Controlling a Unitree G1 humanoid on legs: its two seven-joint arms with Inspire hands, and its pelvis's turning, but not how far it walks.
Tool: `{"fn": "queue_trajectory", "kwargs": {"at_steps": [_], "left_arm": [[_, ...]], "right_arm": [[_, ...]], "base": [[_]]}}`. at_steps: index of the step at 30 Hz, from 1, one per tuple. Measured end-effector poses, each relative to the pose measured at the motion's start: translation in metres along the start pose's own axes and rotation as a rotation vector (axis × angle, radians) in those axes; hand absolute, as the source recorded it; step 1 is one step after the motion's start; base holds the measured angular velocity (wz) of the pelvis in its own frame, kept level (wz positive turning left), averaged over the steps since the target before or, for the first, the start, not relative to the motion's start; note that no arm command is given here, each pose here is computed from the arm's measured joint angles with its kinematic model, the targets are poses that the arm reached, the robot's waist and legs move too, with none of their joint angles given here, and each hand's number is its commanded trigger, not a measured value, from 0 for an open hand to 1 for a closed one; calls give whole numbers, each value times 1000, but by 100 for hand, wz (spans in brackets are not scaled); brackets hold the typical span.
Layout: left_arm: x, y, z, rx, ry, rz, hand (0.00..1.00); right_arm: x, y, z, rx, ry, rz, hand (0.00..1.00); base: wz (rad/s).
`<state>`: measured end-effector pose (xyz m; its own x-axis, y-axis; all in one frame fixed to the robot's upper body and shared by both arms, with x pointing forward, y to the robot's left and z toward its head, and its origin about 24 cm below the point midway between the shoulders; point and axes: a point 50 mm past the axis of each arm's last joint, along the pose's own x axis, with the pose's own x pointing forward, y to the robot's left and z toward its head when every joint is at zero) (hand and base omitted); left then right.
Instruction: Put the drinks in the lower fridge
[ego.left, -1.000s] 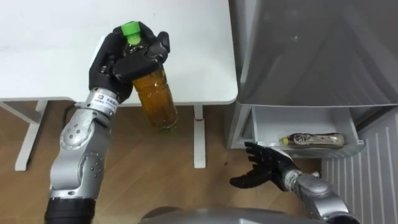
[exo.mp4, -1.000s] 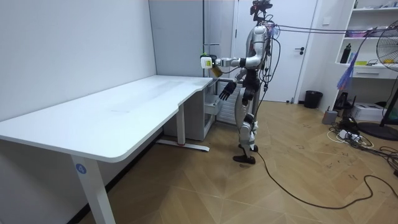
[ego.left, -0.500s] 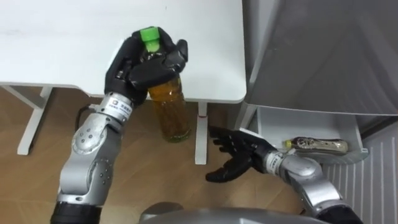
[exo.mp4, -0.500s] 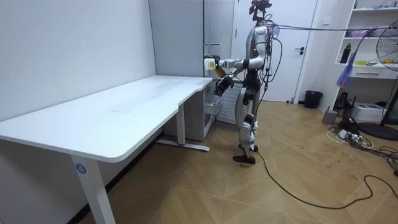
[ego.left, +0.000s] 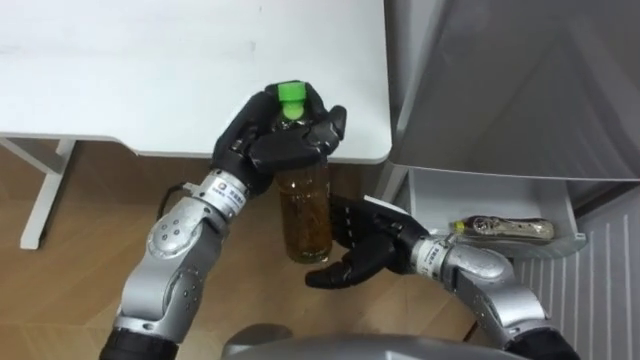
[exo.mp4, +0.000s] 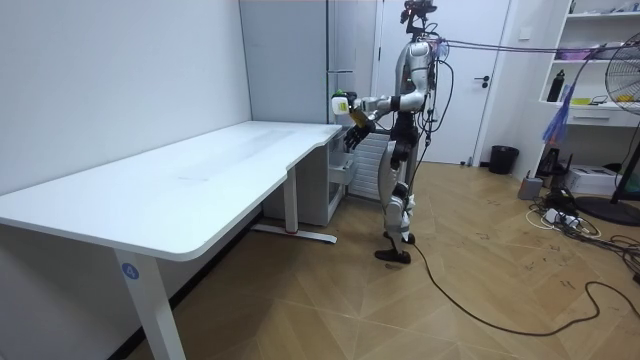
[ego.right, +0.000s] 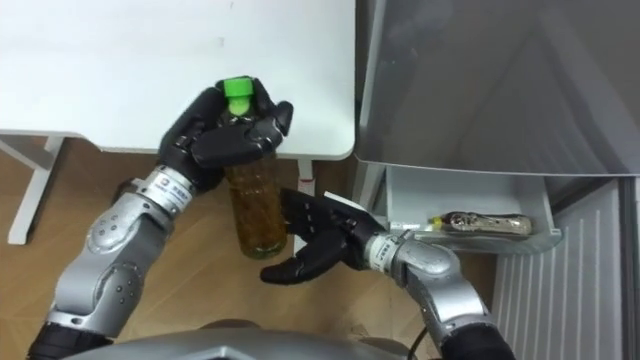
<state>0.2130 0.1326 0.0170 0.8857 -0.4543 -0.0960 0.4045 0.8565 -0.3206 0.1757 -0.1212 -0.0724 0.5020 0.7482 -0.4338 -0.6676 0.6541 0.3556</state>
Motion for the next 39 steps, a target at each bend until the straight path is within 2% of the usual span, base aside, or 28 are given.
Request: {"fn": "queue_trajectory", "kwargs": {"at_steps": [12, 23, 35, 39], "left_arm": [[2, -11, -5, 80, 39, -90, 100], [2, -27, -24, 136, 139, -185, 100], [2, -26, -23, 148, 135, -186, 100], [2, -30, -22, 233, 120, -202, 100]], "right_arm": [[3, 7, 1, 23, -18, 84, 0], [9, 19, 4, 74, -59, 190, 0], [9, 21, 3, 135, -89, 196, 0], [9, 22, 3, 161, -99, 190, 0]], "base": [[1], [0], [-1], [0]]}}
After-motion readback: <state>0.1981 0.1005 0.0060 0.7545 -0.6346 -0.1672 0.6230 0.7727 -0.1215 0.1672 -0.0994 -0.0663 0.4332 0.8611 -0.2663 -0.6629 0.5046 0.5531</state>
